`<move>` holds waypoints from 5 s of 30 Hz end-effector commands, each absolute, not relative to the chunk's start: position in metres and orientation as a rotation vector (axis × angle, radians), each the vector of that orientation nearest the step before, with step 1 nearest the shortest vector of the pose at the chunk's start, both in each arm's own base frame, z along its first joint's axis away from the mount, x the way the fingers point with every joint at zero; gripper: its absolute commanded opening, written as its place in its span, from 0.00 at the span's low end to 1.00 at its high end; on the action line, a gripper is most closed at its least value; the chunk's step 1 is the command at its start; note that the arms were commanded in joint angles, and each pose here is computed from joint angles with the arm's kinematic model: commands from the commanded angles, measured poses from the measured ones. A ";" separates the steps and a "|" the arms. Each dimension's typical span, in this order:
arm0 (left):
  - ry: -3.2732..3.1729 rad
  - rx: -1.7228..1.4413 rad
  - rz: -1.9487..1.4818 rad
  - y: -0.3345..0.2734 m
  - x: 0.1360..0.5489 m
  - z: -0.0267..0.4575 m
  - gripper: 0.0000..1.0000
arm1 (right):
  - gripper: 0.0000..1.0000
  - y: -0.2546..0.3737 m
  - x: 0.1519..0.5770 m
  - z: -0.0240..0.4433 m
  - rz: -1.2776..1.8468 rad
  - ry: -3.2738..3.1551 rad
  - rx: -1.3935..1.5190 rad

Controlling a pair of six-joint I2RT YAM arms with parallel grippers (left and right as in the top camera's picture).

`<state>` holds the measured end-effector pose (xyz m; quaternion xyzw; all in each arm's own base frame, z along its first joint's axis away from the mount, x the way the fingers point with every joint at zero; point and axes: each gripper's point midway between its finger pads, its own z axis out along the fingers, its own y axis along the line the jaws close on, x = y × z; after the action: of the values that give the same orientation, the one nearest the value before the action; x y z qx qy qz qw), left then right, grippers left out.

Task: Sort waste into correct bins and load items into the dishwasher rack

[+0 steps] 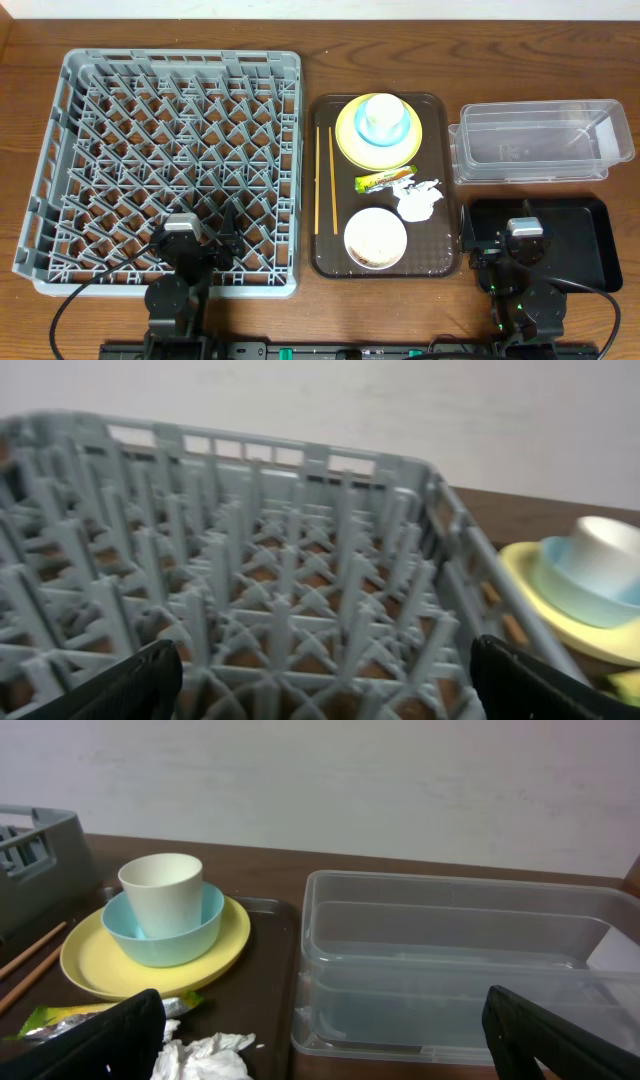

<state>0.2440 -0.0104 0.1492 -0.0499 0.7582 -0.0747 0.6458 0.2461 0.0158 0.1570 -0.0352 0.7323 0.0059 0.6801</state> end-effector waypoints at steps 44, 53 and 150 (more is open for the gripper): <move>2.937 0.324 -0.722 -0.181 0.263 0.269 0.06 | 0.99 0.016 0.246 0.155 0.009 1.651 -0.089; 3.022 0.482 -0.730 -0.228 0.213 0.267 0.06 | 0.99 0.016 0.246 0.155 0.009 1.650 -0.088; 2.701 -0.013 -0.018 -0.227 0.342 0.091 0.10 | 0.99 0.017 0.246 0.155 0.010 1.651 -0.089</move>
<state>0.3440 -0.2343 0.1003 0.0270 0.9728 -0.0185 0.2292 0.2462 0.0159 0.1558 -0.0355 0.7339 0.0060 0.6783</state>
